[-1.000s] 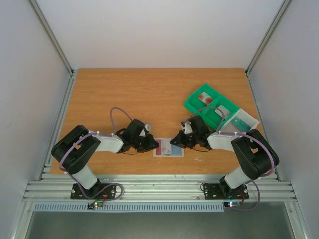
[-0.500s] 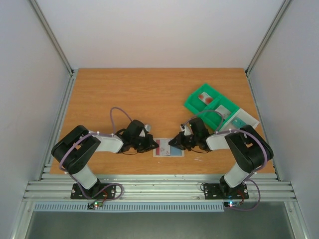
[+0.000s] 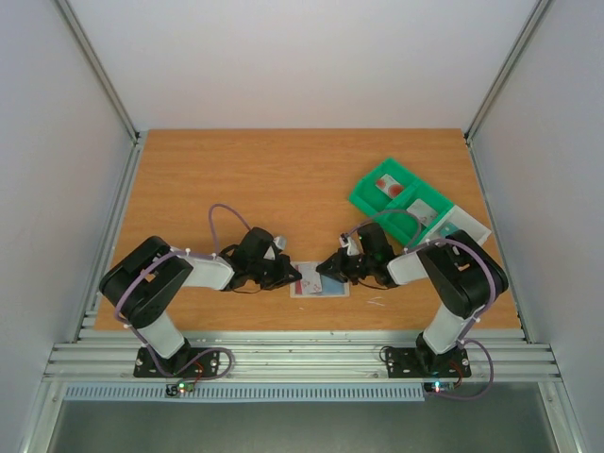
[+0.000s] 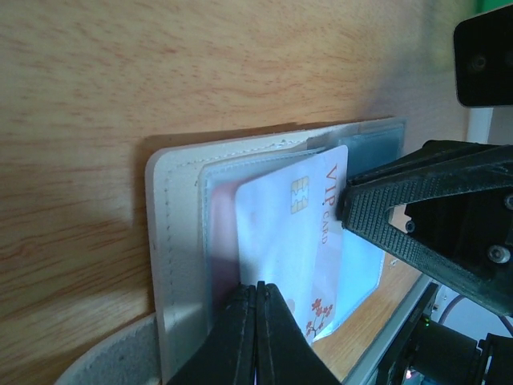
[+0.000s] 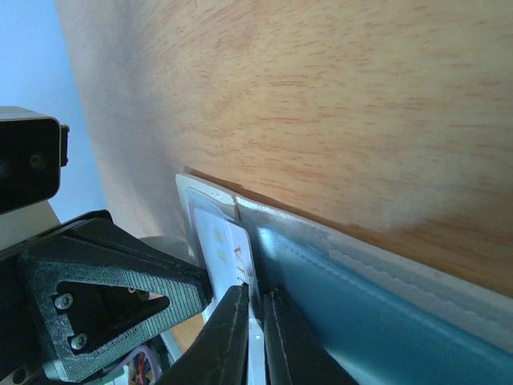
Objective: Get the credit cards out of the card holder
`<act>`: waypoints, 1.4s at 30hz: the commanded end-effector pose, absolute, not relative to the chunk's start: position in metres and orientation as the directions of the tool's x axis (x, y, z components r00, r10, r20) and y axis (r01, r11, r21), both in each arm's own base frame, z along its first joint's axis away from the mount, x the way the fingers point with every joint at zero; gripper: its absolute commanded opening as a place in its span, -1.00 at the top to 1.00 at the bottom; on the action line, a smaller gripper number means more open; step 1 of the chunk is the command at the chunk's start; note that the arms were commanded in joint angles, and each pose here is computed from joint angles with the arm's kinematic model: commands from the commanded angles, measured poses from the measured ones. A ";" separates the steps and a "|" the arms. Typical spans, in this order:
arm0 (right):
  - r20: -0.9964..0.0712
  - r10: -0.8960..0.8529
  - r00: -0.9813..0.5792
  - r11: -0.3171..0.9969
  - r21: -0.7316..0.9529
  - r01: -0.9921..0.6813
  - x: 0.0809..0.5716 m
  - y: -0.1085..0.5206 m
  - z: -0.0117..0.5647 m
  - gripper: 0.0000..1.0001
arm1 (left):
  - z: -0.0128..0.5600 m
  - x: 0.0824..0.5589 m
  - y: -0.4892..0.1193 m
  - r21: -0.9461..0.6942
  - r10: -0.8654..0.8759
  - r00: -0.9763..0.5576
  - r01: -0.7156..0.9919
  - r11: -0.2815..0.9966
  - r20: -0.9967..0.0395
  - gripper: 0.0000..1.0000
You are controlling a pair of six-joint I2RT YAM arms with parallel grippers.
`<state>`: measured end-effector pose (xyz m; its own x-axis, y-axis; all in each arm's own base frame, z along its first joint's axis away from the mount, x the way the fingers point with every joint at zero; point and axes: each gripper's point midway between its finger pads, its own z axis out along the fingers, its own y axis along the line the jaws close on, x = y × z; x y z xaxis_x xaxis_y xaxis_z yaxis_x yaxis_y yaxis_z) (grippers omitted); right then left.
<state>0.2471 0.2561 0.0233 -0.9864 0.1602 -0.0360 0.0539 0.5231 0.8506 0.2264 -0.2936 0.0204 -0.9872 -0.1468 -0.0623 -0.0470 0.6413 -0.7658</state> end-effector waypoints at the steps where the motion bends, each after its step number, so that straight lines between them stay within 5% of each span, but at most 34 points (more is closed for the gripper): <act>1: -0.035 0.167 -0.985 0.496 0.867 0.053 0.249 0.258 0.022 0.85 | -0.011 0.210 -0.277 -0.697 -0.158 -0.987 -0.110 0.709 -0.005 0.99; 4: -0.031 0.168 -0.985 0.496 0.866 0.057 0.249 0.258 0.021 0.97 | -0.012 0.210 -0.277 -0.696 -0.163 -0.987 -0.115 0.709 -0.003 0.99; 20: -0.050 0.230 -0.972 0.506 0.859 0.076 0.251 0.226 0.032 0.98 | -0.002 0.208 -0.275 -0.705 -0.168 -0.986 -0.117 0.700 -0.004 0.96; 32: -0.122 0.157 -0.980 0.540 0.842 -0.018 0.256 0.215 0.062 0.98 | 0.048 0.213 -0.291 -0.785 -0.149 -0.988 -0.069 0.616 -0.030 0.17; 42: -0.163 0.065 -0.984 0.441 0.890 -0.118 0.248 0.228 0.106 0.98 | 0.112 0.219 -0.293 -0.872 -0.092 -0.989 0.054 0.486 -0.112 -0.25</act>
